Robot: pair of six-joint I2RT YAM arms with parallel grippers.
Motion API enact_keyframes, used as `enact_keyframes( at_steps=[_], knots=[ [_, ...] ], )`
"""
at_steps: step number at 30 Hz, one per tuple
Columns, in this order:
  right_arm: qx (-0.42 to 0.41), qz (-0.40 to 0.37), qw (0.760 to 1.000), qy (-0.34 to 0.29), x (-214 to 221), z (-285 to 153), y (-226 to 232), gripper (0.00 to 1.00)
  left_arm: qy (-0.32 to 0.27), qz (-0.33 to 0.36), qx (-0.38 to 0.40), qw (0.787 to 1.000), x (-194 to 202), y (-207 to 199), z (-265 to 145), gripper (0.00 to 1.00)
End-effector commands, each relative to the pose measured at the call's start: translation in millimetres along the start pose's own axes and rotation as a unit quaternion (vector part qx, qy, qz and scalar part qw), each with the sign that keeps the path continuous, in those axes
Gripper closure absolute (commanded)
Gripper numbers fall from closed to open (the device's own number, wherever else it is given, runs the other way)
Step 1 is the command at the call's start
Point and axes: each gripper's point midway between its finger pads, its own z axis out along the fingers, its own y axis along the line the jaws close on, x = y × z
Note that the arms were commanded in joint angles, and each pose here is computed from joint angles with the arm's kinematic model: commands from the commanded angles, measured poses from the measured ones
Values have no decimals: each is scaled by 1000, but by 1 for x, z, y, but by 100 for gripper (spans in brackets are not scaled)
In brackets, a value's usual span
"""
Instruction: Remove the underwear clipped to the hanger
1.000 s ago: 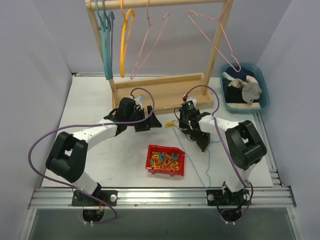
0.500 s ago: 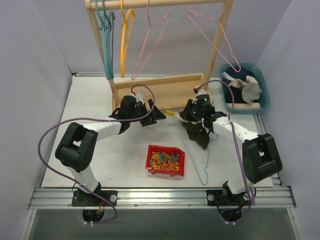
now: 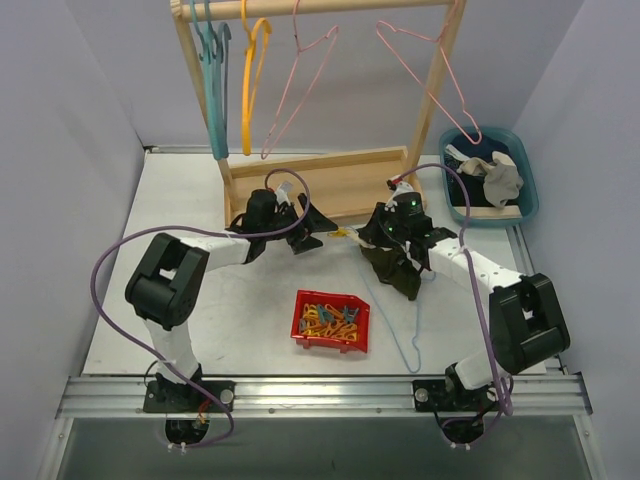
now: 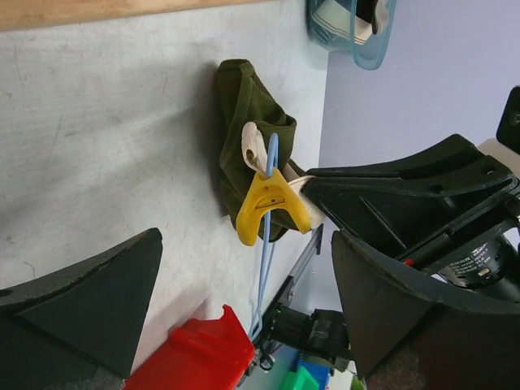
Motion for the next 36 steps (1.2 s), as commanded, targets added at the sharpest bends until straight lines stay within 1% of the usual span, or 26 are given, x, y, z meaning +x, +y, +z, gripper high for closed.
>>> enact_keyframes(
  at_steps=[1,5,10,11,12,13,14,15,18,19,20,22,23,25,30,32,35,36],
  knots=[
    [-26,-8,999,-25,-14,-9,13,100,9,-13,24,1000,-5,-17,1,6],
    [-31,-10,999,-24,-13,-11,14,100,11,-27,46,999,-6,-24,4,6],
    [-29,-12,999,-22,-9,-12,12,100,18,-29,54,998,-3,-28,9,6],
    [-28,-13,999,-23,-9,-12,11,100,21,-29,54,998,-3,-28,10,5],
    [-30,-13,999,-23,-9,-12,12,100,21,-29,54,998,-2,-27,11,0],
    [-30,-13,999,-23,-9,-12,12,100,23,-30,58,998,-2,-26,12,10],
    [-31,-13,999,-23,-9,-13,12,100,22,-33,60,997,-2,-24,12,16],
    [-32,-14,999,-23,-9,-13,13,100,24,-33,66,997,-1,-26,12,30],
    [-34,-15,999,-24,-9,-13,13,100,30,-39,79,996,0,-27,14,46],
    [-33,-16,999,-24,-9,-14,13,100,32,-41,82,995,1,-27,16,55],
    [-32,-16,999,-23,-8,-13,12,100,33,-42,84,995,1,-27,16,61],
    [-30,-16,999,-24,-8,-14,11,100,37,-43,88,994,2,-28,16,71],
    [-29,-17,999,-23,-7,-13,11,100,39,-43,89,994,2,-27,17,82],
    [-27,-15,999,-24,-8,-13,10,100,42,-44,91,994,4,-26,15,97],
    [-14,-18,999,-27,-8,-12,5,100,42,-50,99,993,7,-22,7,97],
    [-1,-19,1000,-23,-6,-9,-1,100,34,-51,106,993,6,-23,-1,97],
    [33,-20,999,-15,0,-8,-15,100,28,-46,110,992,6,-27,-12,97],
    [52,-19,998,-20,-1,-8,-22,100,28,-45,109,993,7,-28,-14,97]
  ],
)
